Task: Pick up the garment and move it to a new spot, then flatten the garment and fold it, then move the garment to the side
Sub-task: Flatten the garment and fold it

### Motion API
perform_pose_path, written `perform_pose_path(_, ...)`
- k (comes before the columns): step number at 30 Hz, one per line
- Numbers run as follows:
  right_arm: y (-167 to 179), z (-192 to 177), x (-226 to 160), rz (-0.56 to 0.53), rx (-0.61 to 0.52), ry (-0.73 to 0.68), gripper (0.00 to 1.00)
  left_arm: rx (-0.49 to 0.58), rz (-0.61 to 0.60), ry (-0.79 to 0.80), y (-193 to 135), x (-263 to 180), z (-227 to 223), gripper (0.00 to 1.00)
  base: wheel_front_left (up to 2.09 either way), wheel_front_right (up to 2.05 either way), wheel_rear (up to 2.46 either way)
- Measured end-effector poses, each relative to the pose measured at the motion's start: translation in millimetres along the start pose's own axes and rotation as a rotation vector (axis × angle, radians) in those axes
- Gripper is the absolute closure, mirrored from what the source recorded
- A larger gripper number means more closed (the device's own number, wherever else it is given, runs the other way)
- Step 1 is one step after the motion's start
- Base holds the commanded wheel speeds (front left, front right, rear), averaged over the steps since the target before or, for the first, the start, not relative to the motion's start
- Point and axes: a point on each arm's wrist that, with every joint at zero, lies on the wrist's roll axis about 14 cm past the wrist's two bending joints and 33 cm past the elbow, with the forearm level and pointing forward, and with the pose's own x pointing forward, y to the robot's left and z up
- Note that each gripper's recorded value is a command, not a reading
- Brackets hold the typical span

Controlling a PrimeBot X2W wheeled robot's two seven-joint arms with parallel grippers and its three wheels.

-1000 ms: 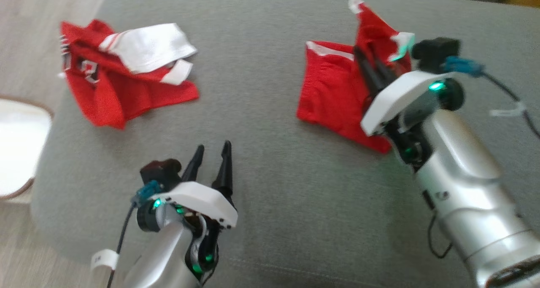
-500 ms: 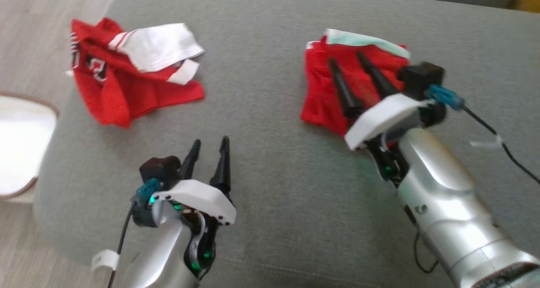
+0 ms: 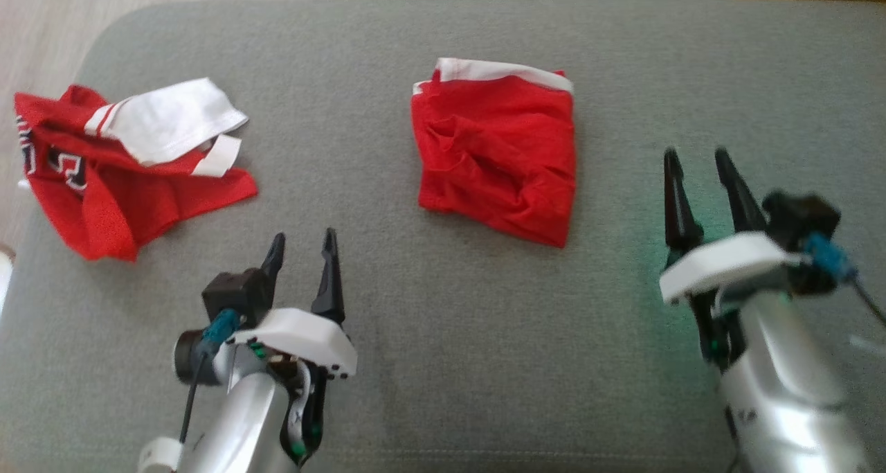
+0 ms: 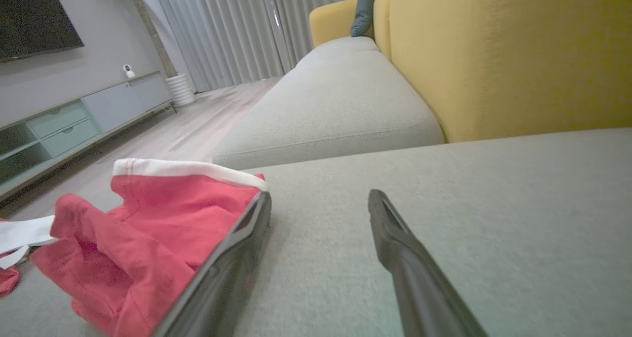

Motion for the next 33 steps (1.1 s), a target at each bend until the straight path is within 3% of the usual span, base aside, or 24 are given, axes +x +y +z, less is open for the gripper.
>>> perform_pose_path(16,-25,-24,-68,-0.12,0.041,0.027,0.0,0.066,-0.001,0.0,1,-28,-8,0.0,0.0,0.0,0.0)
perform_pose_path(33,-8,-30,-62,-0.068,0.053,0.045,0.0,0.054,0.031,0.011,11,-29,-11,0.0,0.0,0.0,0.0)
